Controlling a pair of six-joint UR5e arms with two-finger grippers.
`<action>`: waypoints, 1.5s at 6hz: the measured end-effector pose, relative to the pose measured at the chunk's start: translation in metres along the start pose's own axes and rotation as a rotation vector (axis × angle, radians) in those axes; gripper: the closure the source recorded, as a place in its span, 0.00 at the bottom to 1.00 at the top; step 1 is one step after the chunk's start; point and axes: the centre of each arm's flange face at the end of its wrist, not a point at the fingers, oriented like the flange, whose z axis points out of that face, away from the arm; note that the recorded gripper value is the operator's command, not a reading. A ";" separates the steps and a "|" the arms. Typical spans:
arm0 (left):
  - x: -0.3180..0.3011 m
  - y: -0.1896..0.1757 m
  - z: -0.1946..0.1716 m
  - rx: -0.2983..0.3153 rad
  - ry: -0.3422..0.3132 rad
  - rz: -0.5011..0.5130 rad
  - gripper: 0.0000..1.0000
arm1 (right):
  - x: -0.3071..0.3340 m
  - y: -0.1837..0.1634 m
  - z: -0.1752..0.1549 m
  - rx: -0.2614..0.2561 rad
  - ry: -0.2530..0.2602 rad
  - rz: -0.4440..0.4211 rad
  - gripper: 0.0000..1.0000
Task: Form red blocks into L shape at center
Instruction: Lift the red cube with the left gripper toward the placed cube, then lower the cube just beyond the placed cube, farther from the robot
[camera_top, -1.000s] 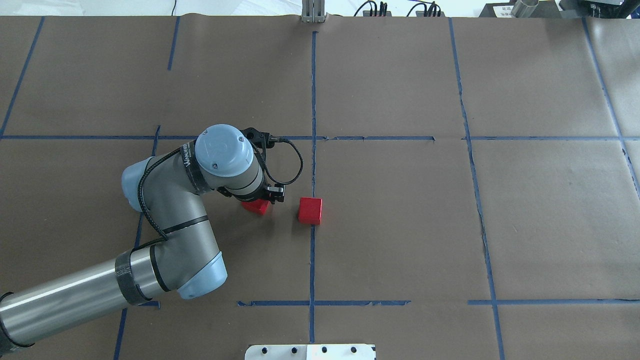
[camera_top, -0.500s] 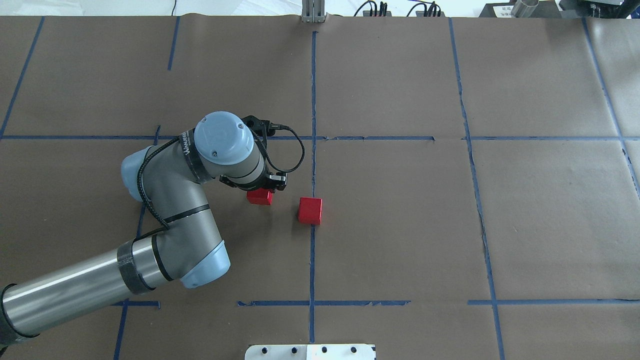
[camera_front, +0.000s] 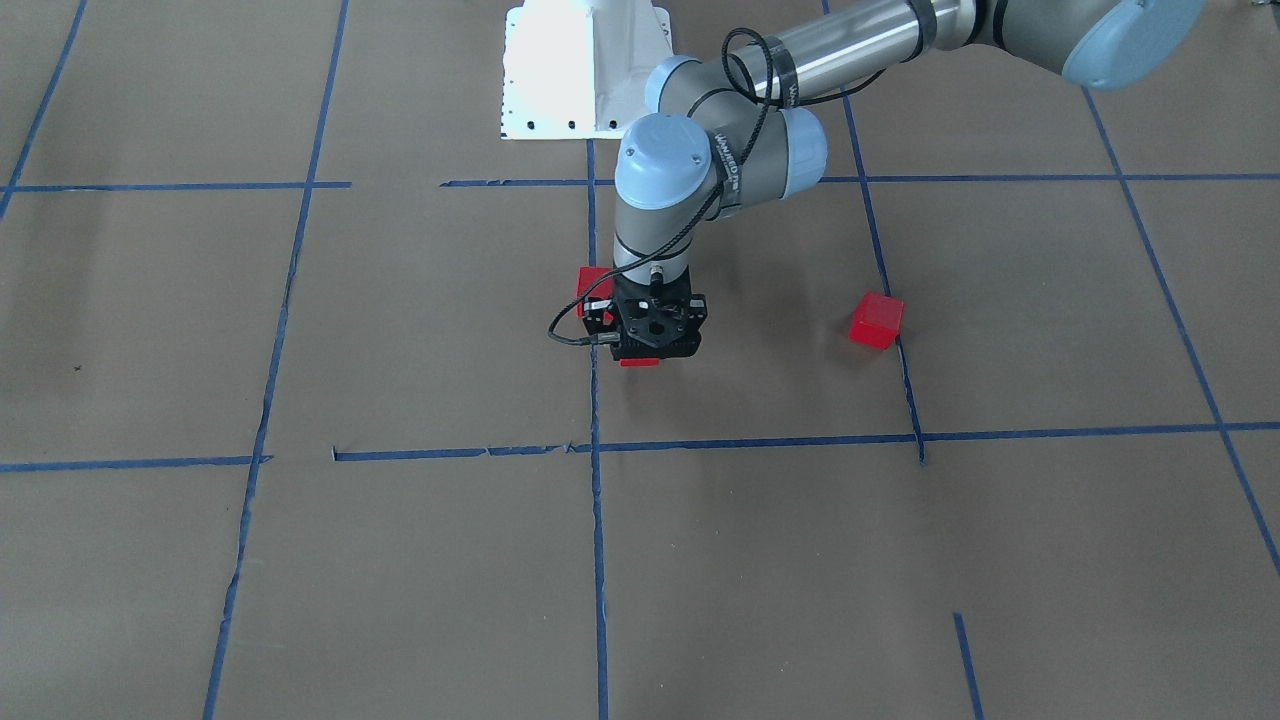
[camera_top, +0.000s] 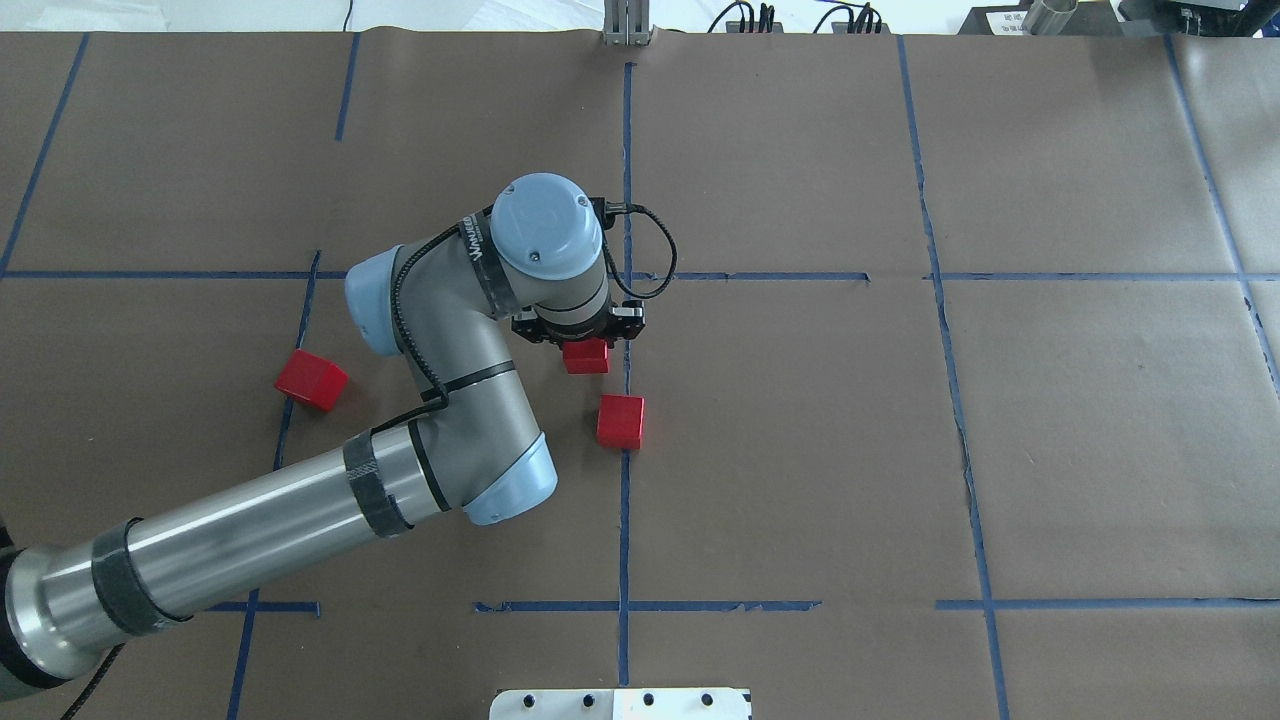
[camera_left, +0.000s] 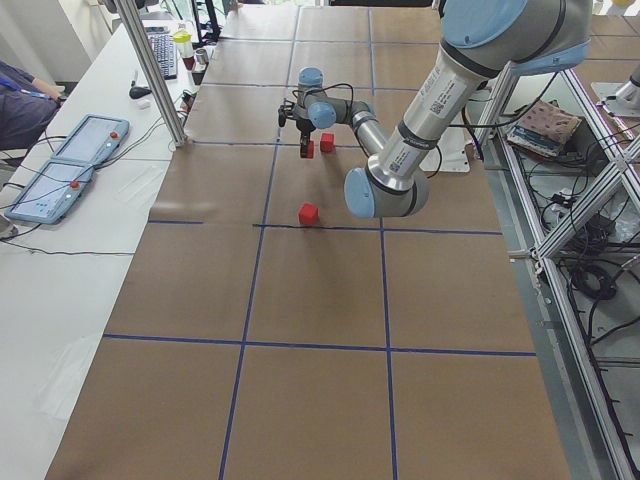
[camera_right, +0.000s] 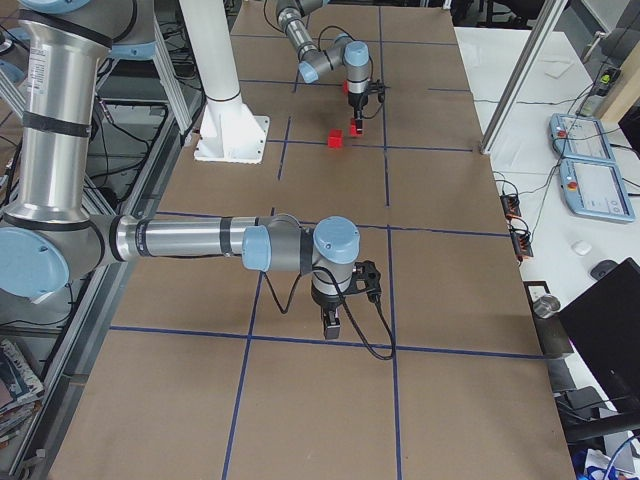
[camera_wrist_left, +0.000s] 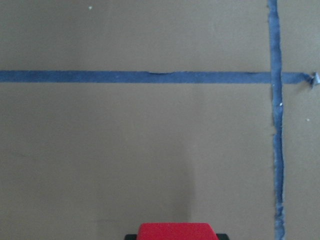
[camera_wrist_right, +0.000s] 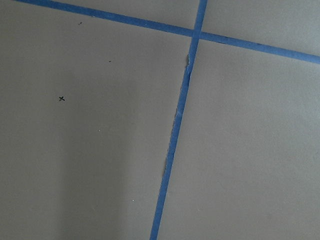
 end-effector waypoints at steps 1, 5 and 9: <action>0.017 0.005 0.005 -0.007 -0.005 0.003 0.91 | 0.000 0.000 0.000 -0.001 0.000 0.000 0.00; 0.038 0.033 0.017 -0.013 -0.010 0.040 0.91 | 0.000 -0.001 -0.001 0.002 0.000 -0.001 0.00; 0.034 0.034 0.019 -0.014 -0.013 0.042 0.90 | 0.000 -0.001 0.000 0.001 0.000 -0.001 0.00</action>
